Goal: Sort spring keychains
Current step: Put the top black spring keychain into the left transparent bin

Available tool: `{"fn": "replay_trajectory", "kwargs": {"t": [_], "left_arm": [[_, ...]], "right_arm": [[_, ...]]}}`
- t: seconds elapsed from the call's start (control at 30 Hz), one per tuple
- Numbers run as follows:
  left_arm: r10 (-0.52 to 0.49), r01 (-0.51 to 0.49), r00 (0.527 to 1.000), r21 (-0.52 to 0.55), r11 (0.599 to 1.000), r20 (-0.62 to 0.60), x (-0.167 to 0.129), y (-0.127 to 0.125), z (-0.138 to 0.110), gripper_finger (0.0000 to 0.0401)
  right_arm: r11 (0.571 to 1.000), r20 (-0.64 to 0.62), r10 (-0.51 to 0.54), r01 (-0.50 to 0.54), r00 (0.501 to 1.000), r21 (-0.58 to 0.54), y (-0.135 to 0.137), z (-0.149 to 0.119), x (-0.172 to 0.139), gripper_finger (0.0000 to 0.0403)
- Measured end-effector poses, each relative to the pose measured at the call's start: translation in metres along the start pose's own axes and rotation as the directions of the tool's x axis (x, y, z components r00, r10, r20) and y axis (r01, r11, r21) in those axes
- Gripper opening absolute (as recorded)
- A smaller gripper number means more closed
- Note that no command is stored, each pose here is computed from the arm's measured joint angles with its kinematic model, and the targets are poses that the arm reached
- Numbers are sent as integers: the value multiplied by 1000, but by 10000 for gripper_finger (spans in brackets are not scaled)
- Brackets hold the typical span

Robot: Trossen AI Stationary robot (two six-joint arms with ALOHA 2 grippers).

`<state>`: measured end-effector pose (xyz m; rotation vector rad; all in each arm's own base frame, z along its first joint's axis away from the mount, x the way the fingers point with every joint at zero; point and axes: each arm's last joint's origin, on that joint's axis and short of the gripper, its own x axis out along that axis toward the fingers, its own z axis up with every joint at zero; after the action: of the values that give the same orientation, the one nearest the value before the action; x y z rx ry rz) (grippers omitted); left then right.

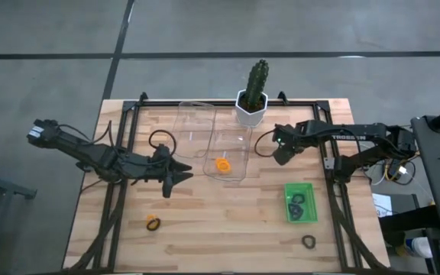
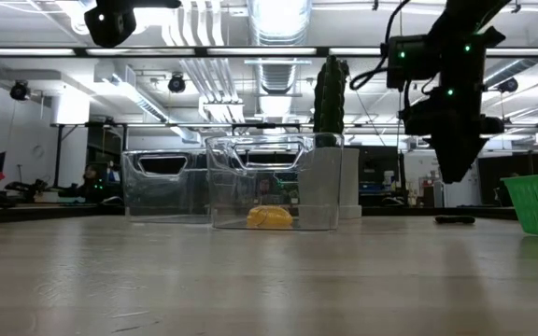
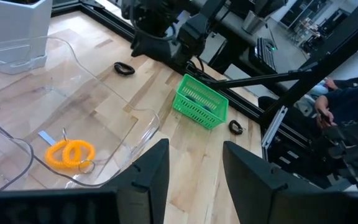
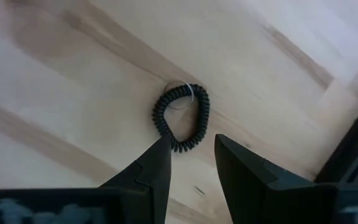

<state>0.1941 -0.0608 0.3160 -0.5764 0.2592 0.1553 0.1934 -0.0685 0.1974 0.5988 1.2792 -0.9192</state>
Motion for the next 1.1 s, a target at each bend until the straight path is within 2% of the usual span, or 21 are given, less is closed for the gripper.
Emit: {"fn": "replay_trajectory", "kwargs": {"t": [0.43, 0.83, 1.1], "left_arm": [[2, -2, 1000, 6, 1000, 2, 0, 0, 0, 142], [14, -14, 1000, 31, 999, 12, 0, 0, 0, 142], [16, -17, 1000, 39, 999, 14, 0, 0, 0, 142]], "right_arm": [[995, -8, -24, 24, 1000, 92, -12, 6, 7, 121], [989, -17, 19, -16, 1000, 144, -18, 12, 9, 194], [988, -24, 16, -12, 1000, 151, -18, 11, 11, 203]]}}
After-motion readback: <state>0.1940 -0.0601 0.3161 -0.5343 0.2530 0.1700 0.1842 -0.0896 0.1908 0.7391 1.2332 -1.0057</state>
